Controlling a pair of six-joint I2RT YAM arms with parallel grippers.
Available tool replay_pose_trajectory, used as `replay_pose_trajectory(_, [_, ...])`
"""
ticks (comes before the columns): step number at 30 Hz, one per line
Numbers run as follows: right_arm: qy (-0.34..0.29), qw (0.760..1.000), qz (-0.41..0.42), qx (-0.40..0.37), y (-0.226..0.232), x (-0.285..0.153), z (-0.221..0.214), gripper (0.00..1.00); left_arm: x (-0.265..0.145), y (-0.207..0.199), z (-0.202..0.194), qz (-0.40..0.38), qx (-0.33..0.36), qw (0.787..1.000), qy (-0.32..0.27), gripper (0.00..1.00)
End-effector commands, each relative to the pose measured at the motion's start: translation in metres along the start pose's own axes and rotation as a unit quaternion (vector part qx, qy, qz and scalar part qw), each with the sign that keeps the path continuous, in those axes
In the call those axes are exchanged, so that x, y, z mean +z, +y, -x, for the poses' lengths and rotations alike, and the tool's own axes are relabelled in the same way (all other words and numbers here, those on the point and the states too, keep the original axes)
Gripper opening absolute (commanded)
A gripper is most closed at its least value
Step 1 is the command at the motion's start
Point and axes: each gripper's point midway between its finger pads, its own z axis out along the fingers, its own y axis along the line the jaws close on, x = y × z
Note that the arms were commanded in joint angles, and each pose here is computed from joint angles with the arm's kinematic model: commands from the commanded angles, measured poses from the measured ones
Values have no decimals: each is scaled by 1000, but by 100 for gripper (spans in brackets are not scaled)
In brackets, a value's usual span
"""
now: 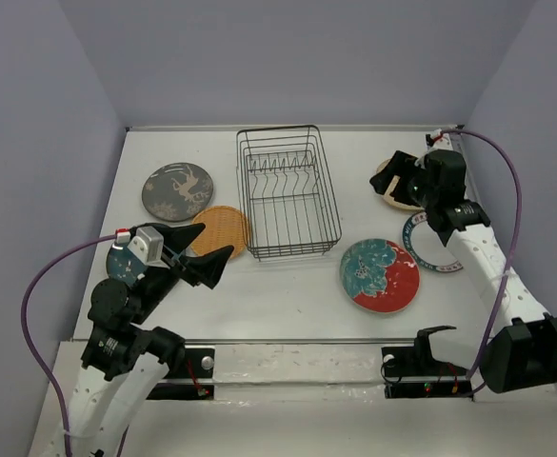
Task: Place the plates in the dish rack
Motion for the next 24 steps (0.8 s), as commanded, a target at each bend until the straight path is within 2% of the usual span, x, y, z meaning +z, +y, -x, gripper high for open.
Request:
replay_pose_trajectory(1, [-50, 999, -18, -9, -7, 15, 41, 78, -3, -14, 22, -30, 24, 999, -27, 99])
replay_pose_trajectory(7, [-68, 995, -60, 41, -62, 32, 64, 69, -4, -16, 20, -35, 24, 999, -24, 99])
replay_pose_trajectory(14, [-118, 973, -163, 112, -160, 43, 89, 69, -8, -22, 25, -45, 14, 998, -40, 99])
replay_pose_trajectory(16, [-135, 966, -180, 129, -186, 46, 97, 69, -9, -24, 26, -46, 3, 998, -45, 99])
replay_pose_trajectory(17, [-121, 969, -168, 137, -193, 57, 90, 69, -8, -22, 26, -42, -2, 998, -47, 99])
replay_pose_trajectory(20, [-130, 975, -146, 110, -203, 71, 101, 69, -7, -25, 22, -51, -8, 998, -42, 99])
replay_pose_trajectory(24, [-117, 972, -183, 94, -247, 79, 100, 69, -6, -26, 19, -54, -7, 998, -34, 99])
